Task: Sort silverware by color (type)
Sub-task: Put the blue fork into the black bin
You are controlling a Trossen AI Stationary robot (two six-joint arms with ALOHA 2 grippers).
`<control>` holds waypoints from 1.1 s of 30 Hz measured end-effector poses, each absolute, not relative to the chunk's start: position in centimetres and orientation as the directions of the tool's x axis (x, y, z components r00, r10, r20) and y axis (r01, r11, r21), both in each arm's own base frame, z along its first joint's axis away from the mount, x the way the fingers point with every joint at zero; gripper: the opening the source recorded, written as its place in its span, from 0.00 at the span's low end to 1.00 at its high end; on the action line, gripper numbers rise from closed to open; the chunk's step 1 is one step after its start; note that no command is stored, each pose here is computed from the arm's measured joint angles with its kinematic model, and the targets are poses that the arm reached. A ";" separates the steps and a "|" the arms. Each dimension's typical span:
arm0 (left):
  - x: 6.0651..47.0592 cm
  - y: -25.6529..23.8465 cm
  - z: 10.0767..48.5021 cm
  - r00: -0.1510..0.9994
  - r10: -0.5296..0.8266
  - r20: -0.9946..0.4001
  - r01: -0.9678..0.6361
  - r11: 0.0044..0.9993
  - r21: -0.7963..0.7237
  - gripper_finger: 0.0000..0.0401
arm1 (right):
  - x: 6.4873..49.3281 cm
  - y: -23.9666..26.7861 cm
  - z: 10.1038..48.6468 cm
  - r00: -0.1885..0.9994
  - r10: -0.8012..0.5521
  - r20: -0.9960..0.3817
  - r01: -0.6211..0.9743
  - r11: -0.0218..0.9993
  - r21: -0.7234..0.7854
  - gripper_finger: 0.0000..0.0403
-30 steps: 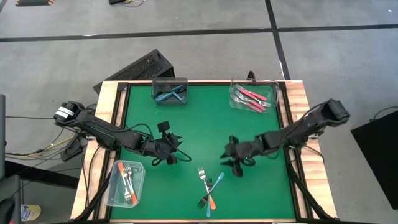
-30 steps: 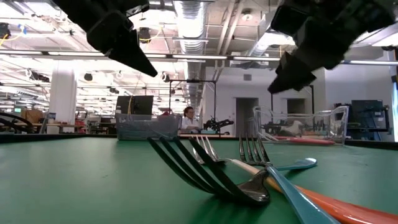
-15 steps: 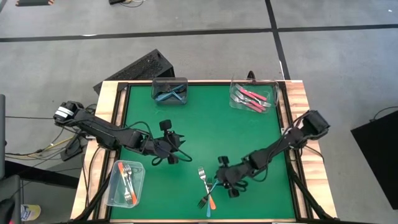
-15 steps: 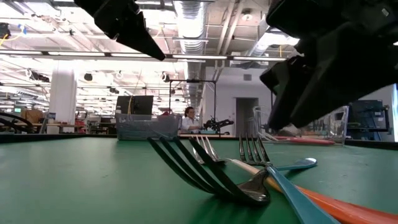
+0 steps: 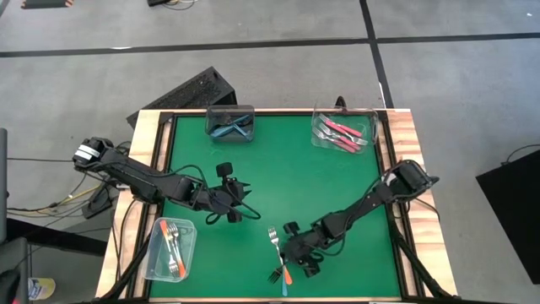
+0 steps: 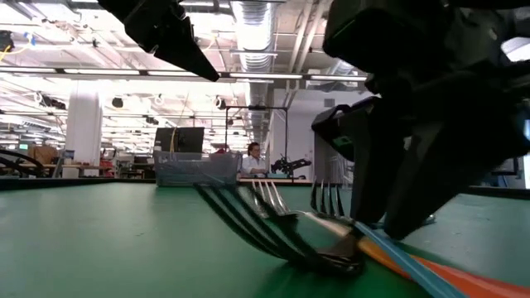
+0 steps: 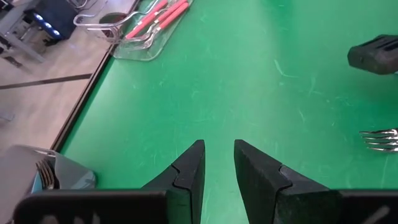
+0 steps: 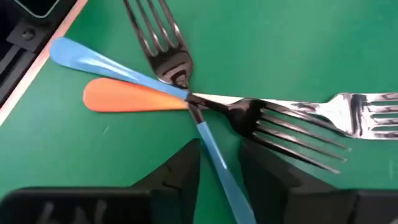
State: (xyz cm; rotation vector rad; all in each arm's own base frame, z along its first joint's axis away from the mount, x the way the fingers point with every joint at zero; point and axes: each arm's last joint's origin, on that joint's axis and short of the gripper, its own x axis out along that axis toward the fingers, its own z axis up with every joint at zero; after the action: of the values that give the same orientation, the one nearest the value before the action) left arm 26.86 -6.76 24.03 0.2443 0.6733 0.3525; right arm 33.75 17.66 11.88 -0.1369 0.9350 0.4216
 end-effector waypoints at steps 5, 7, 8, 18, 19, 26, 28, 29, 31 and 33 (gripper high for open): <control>26.8 -6.7 24.0 0.723 0.394 -0.568 -0.235 0.913 0.334 0.19 | 33.9 16.8 12.0 0.498 0.265 -0.826 -0.401 0.915 0.051 0.17; 26.7 -6.7 23.9 0.716 0.397 -0.575 -0.231 0.911 0.341 0.19 | 33.8 16.4 12.3 0.481 0.249 -0.841 -0.384 0.922 0.053 0.08; 26.7 -6.7 23.9 0.712 0.398 -0.578 -0.229 0.911 0.343 0.19 | 33.6 16.1 12.5 0.471 0.237 -0.850 -0.375 0.926 0.050 0.05; 26.1 -6.4 23.4 0.657 0.442 -0.611 -0.274 0.895 0.353 0.19 | 29.4 12.4 17.2 0.283 -0.009 -0.959 -0.083 0.996 -0.034 0.04; 26.1 -6.4 23.3 0.652 0.451 -0.609 -0.287 0.891 0.352 0.19 | 29.0 12.0 17.7 0.284 -0.066 -0.957 -0.036 0.996 -0.080 0.04; 26.7 -6.5 23.7 0.690 0.468 -0.552 -0.380 0.883 0.274 0.19 | 29.4 10.0 21.2 0.498 -0.286 -0.819 0.248 0.952 -0.181 0.04; 26.9 -6.5 23.9 0.700 0.488 -0.521 -0.425 0.871 0.245 0.19 | 29.6 9.4 22.1 0.553 -0.370 -0.747 0.384 0.909 -0.166 0.04; 27.0 -6.4 24.0 0.703 0.497 -0.509 -0.445 0.865 0.231 0.19 | 29.7 9.1 22.7 0.576 -0.407 -0.709 0.448 0.883 -0.143 0.04; 27.1 -6.3 24.2 0.709 0.506 -0.492 -0.469 0.858 0.208 0.20 | 29.5 8.7 23.8 0.606 -0.470 -0.642 0.519 0.845 -0.129 0.04; 27.4 -6.2 24.3 0.723 0.506 -0.470 -0.490 0.856 0.166 0.23 | 29.5 8.5 24.8 0.628 -0.541 -0.559 0.575 0.807 -0.135 0.04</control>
State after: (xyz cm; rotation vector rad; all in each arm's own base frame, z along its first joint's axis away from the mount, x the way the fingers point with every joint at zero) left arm 27.38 -6.21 24.30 0.0306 0.5279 0.5499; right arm 29.46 8.50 24.77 0.0586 0.6204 -0.6402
